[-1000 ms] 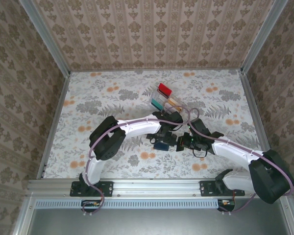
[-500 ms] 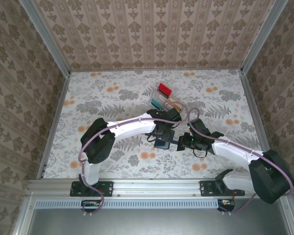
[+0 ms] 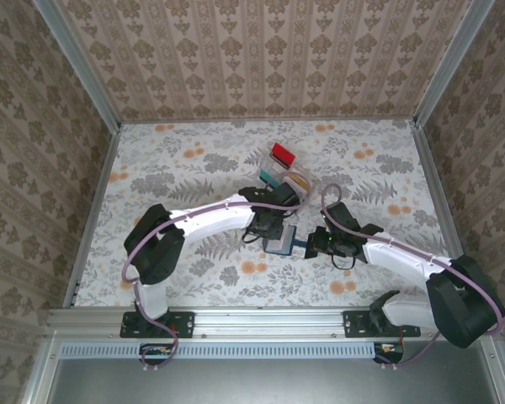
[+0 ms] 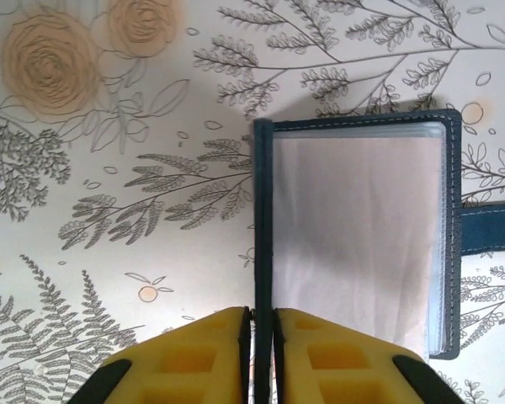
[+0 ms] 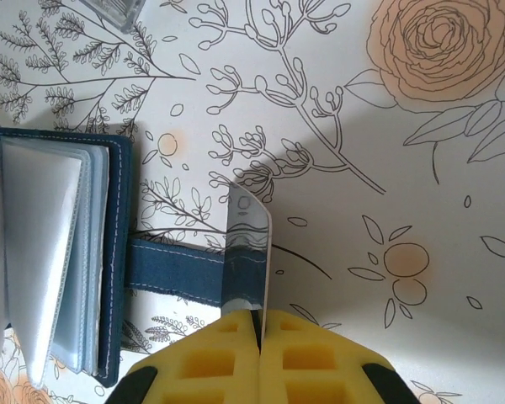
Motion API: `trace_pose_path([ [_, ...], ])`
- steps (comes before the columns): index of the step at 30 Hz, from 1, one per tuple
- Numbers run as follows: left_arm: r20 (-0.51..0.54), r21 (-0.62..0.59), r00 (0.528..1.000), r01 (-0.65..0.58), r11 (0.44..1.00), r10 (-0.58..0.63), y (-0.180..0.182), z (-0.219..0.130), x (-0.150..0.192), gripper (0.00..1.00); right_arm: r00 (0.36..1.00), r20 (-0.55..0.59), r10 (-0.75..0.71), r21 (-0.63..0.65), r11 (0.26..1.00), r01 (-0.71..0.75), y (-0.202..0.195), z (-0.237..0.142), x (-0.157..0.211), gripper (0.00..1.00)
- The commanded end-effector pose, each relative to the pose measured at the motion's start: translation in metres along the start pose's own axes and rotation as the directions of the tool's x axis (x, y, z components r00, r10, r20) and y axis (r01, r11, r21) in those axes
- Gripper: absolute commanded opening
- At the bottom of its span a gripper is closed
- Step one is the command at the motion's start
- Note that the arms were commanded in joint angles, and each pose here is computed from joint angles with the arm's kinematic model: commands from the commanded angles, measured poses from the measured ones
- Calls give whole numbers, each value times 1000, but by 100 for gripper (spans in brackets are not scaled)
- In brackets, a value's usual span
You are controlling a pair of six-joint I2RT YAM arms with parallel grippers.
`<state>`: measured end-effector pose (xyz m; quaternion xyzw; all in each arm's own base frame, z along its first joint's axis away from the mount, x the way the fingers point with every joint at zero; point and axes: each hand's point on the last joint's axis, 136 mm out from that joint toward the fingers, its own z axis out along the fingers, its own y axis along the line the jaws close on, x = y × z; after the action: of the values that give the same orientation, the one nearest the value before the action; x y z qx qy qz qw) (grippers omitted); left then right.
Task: Put the credit cards into the card holder
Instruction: Open the card holder at the center of the table, then flip over the card slot on the card holder.
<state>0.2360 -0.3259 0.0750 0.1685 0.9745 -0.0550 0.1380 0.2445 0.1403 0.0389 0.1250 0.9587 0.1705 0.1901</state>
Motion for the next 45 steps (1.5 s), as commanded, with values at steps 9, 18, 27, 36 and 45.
trace_pose_path([
  [9,-2,440,961,250,863,-277,2,-21,-11,1,1000,-19,17,-53,998,-18,25,-34,-15,0],
  [18,-39,552,937,310,774,-347,8,-22,-7,0,997,44,63,-265,963,-49,83,-70,-30,0],
  [27,-111,595,921,362,718,-373,16,-13,13,0,996,71,59,-177,983,-46,82,-65,-17,0],
  [36,-103,573,911,383,725,-399,20,6,21,1,1000,6,-2,-151,989,3,70,-22,-7,0],
  [45,-105,505,913,390,770,-394,22,25,28,3,999,-33,-29,-149,989,24,72,-4,-10,0],
])
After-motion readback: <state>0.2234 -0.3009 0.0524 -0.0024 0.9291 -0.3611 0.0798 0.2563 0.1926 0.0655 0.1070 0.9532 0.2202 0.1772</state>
